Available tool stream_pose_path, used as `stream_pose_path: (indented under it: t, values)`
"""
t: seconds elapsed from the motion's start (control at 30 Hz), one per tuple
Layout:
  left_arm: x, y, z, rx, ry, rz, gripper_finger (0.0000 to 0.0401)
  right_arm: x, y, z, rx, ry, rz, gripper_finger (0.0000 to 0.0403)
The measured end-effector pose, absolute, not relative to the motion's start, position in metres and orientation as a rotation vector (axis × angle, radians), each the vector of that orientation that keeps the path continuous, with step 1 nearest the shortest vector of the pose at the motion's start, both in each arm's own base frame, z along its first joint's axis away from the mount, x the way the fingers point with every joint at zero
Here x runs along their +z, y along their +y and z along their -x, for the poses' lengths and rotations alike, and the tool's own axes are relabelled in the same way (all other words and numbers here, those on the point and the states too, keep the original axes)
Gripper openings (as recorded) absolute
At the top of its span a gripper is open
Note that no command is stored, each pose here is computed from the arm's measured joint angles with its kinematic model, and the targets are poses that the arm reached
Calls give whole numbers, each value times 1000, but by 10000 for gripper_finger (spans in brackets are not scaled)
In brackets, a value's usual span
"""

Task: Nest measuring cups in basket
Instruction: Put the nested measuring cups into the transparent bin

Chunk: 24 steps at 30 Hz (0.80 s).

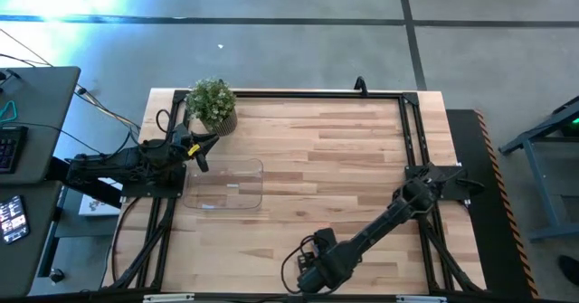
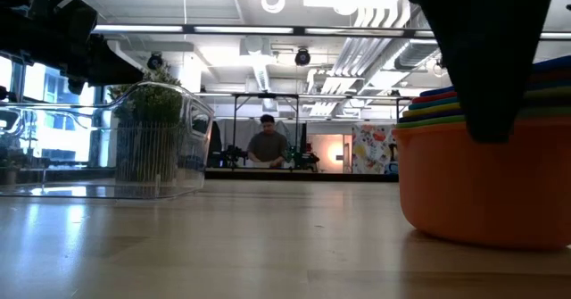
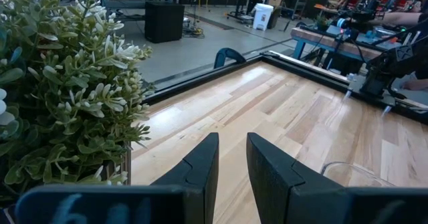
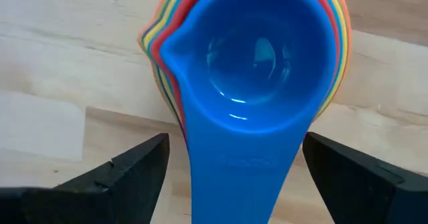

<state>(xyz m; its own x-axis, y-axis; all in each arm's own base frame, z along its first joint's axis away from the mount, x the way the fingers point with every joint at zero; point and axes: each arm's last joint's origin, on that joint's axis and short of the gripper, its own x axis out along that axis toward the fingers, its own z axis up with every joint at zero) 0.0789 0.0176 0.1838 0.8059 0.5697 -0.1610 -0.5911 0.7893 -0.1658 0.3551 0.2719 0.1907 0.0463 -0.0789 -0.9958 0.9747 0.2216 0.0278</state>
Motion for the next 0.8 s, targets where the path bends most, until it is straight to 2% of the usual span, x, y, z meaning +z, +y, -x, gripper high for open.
stream_pose_path:
  t: [0.23, 0.5, 0.63, 0.8]
  values:
    - [184, 18, -79, 626, 105, 212, 67, 186, 271, -357, -1078, 1255, -1021, 331]
    - [184, 18, -79, 626, 104, 213, 67, 181, 269, -361, -1104, 1253, -1050, 300]
    - [184, 18, -79, 626, 104, 213, 67, 179, 269, -363, -1095, 1263, -1069, 273]
    - [184, 18, -79, 626, 104, 213, 67, 179, 269, -364, -1094, 1258, -1076, 216]
